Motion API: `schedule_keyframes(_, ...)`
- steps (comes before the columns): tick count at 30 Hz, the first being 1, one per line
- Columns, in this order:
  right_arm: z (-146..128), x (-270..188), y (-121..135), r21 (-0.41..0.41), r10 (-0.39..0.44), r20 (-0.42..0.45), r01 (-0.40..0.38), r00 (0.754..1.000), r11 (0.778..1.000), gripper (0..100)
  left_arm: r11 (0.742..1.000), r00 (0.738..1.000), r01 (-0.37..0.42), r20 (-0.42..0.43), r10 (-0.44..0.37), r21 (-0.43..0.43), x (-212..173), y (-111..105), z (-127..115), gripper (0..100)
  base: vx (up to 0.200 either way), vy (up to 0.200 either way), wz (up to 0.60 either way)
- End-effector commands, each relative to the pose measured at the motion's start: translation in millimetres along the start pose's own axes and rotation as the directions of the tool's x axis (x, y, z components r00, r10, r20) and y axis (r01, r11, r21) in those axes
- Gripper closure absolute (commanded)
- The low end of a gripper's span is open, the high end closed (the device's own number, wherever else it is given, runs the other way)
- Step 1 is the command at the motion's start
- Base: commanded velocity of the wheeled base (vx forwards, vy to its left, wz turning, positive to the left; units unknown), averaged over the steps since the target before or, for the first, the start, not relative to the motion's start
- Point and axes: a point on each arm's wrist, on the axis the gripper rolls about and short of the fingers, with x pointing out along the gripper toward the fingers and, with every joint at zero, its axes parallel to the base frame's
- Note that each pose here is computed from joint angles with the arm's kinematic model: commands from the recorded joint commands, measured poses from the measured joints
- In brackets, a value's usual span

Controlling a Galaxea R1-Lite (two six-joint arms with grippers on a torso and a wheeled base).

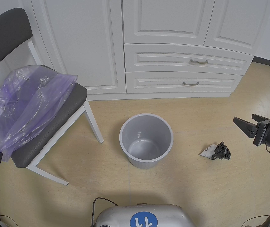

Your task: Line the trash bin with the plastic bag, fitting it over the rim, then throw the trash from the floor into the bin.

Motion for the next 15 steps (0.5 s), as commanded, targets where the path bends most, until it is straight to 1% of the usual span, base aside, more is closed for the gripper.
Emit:
schedule_keyframes(1, -1.5, -1.6, 0.6, -0.002, 0.007, 0.013, -0.007, 1.000, 1.000, 0, 1.000, 1.000, 0.015, -0.022, -0.015, -0.006, 6.5, -0.4, -2.5, 0, 0.000, 0.000, 0.00)
schedule_keyframes(5, -0.9, -1.8, 0.6, -0.003, 0.009, 0.030, -0.009, 1.000, 1.000, 0, 1.000, 1.000, 0.014, -0.025, -0.014, -0.015, 9.1, 0.9, -2.1, 0, 0.000, 0.000, 0.00)
schedule_keyframes(9, -1.8, -2.0, 0.8, -0.006, 0.012, 0.029, -0.012, 1.000, 1.000, 0, 0.999, 1.000, 0.005, 0.010, -0.004, -0.040, 10.7, 2.2, 1.3, 0, 0.000, 0.000, 0.00)
schedule_keyframes(15, -1.8, -2.4, 2.3, -0.006, 0.021, 0.030, -0.021, 0.999, 1.000, 0, 0.999, 0.998, -0.009, 0.054, 0.011, -0.048, 11.0, 3.6, 5.1, 0, 0.000, 0.000, 0.00)
